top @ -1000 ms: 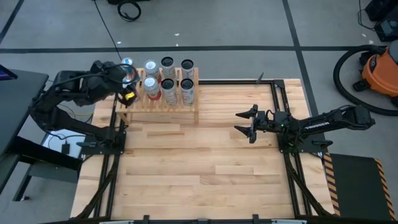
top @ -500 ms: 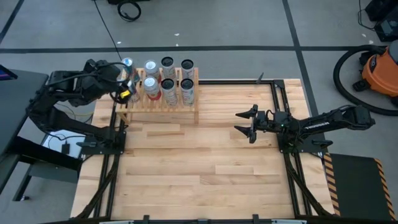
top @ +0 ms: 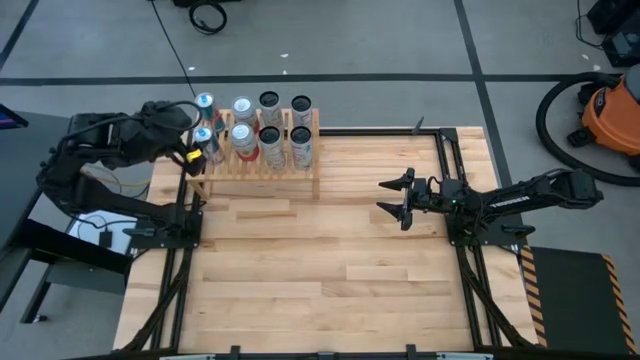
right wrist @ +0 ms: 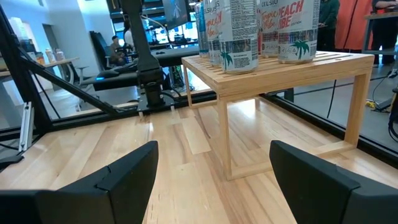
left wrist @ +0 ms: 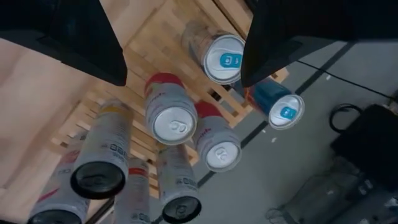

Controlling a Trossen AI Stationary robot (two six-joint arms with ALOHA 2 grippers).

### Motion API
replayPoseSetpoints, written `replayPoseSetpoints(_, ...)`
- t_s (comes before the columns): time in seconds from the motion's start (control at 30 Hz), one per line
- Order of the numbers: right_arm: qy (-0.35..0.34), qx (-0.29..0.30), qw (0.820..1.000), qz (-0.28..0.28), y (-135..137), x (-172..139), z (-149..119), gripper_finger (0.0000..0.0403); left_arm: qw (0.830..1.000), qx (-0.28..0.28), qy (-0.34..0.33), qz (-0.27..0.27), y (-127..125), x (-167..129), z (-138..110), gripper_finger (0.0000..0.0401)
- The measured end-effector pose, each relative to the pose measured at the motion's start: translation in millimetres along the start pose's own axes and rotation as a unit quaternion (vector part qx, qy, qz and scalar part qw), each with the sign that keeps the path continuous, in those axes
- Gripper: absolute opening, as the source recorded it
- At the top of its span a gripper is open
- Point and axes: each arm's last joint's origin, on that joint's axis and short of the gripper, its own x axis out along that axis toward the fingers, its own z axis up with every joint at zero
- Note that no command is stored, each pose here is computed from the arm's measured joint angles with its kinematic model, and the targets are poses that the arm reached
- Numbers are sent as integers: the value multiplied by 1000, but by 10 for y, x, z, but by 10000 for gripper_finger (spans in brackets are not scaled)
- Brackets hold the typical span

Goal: Place canned beverage on shelf
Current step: Adjust the blue soda can

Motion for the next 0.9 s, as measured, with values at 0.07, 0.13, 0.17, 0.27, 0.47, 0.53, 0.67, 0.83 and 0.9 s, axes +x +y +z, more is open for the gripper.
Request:
replayPoseSetpoints(0.07, 0, 0, 1000, 0, 0, 0, 0, 317, 1000, 5, 7, -7, 9, 9, -1, 317)
replayPoseSetpoints(0.13, 0, 0, 1000, 0, 0, 0, 0, 317, 1000, 3, 13, -16, 16, 17, -1, 317)
replayPoseSetpoints(0.17, 0, 0, 1000, 0, 0, 0, 0, 317, 1000, 2, 15, -16, 21, 21, 0, 317)
replayPoseSetpoints(0.27, 0, 0, 1000, 0, 0, 0, 0, 317, 1000, 5, 17, -13, 33, 29, 2, 317)
replayPoseSetpoints(0.47, 0, 0, 1000, 0, 0, 0, 0, 317, 999, -35, 20, 11, 77, 51, 8, 317)
replayPoseSetpoints(0.53, 0, 0, 1000, 0, 0, 0, 0, 317, 999, -42, 25, 21, 90, 78, 20, 317)
replayPoseSetpoints(0.67, 0, 0, 1000, 0, 0, 0, 0, 317, 996, -60, 38, 55, 152, 146, 43, 316)
replayPoseSetpoints(0.83, 0, 0, 1000, 0, 0, 0, 0, 317, 994, -63, 72, 49, 175, 282, 91, 316)
replayPoseSetpoints(0.9, 0, 0, 1000, 0, 0, 0, 0, 317, 993, -64, 84, 49, 176, 343, 115, 316)
